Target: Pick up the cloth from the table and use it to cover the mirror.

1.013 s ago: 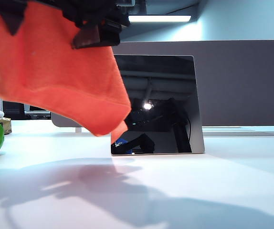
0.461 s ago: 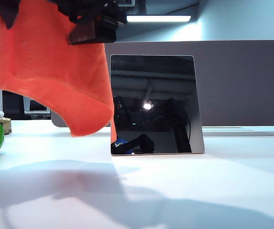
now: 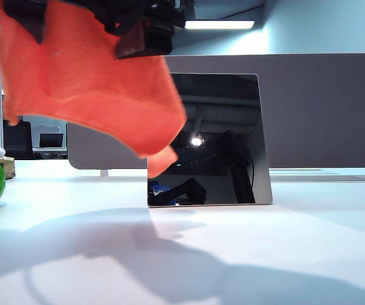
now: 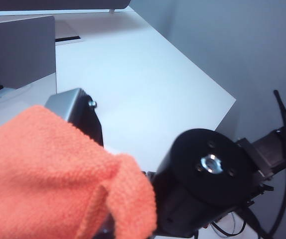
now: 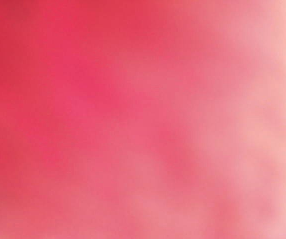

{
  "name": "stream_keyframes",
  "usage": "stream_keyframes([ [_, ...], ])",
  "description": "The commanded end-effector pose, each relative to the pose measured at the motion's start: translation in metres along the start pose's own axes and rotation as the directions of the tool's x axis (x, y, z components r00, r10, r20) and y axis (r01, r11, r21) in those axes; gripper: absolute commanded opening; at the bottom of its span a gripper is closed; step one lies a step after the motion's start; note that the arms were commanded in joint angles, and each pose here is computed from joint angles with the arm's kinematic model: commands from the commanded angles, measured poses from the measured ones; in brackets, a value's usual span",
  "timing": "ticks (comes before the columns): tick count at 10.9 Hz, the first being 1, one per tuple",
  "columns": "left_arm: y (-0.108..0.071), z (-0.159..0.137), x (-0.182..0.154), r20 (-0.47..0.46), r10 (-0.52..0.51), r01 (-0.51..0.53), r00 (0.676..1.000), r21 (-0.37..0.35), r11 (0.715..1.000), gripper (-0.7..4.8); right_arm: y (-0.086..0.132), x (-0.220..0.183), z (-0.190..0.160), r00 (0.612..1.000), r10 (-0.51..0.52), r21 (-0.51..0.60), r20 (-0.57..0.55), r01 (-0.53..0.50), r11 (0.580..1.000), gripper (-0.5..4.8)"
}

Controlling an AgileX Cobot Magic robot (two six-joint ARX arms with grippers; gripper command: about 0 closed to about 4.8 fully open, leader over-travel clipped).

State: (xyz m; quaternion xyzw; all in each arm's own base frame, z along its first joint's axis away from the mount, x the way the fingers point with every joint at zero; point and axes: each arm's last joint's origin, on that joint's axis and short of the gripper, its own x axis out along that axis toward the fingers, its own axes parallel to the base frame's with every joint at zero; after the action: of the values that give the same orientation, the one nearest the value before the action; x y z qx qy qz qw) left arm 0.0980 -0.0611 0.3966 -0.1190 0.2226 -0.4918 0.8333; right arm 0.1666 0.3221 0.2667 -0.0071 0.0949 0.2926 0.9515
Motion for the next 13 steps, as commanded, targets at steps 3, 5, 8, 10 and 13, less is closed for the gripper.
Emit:
stream_keyframes([
  [3, -0.0069, 0.0004, -0.0078, 0.032, -0.006, 0.005, 0.999, 0.025, 1.000, -0.06, -0.0036, -0.0008, 0.0045, 0.991, -0.132, 0.020, 0.037, 0.131, 0.991, 4.67],
  [5, -0.0072, 0.0002, -0.0092, 0.043, 0.019, -0.021, 0.999, 0.028, 0.999, -0.06, -0.0058, -0.0012, 0.0048, 0.977, -0.208, 0.024, 0.048, 0.207, 0.978, 4.67],
  [8, -0.0055, -0.0002, -0.0094, 0.051, 0.075, -0.076, 0.996, 0.023, 0.997, -0.06, -0.0081, -0.0018, 0.0051, 0.956, -0.286, 0.028, 0.058, 0.285, 0.958, 4.67],
  [10, -0.0035, -0.0002, -0.0096, 0.063, 0.143, -0.145, 0.988, 0.023, 0.989, -0.06, -0.0085, -0.0019, 0.0052, 0.951, -0.303, 0.029, 0.061, 0.302, 0.953, 4.61],
  [13, -0.0015, 0.0014, -0.0100, 0.091, 0.215, -0.218, 0.972, 0.030, 0.975, -0.06, -0.0084, -0.0019, 0.0052, 0.952, -0.299, 0.028, 0.060, 0.298, 0.954, 3.68],
])
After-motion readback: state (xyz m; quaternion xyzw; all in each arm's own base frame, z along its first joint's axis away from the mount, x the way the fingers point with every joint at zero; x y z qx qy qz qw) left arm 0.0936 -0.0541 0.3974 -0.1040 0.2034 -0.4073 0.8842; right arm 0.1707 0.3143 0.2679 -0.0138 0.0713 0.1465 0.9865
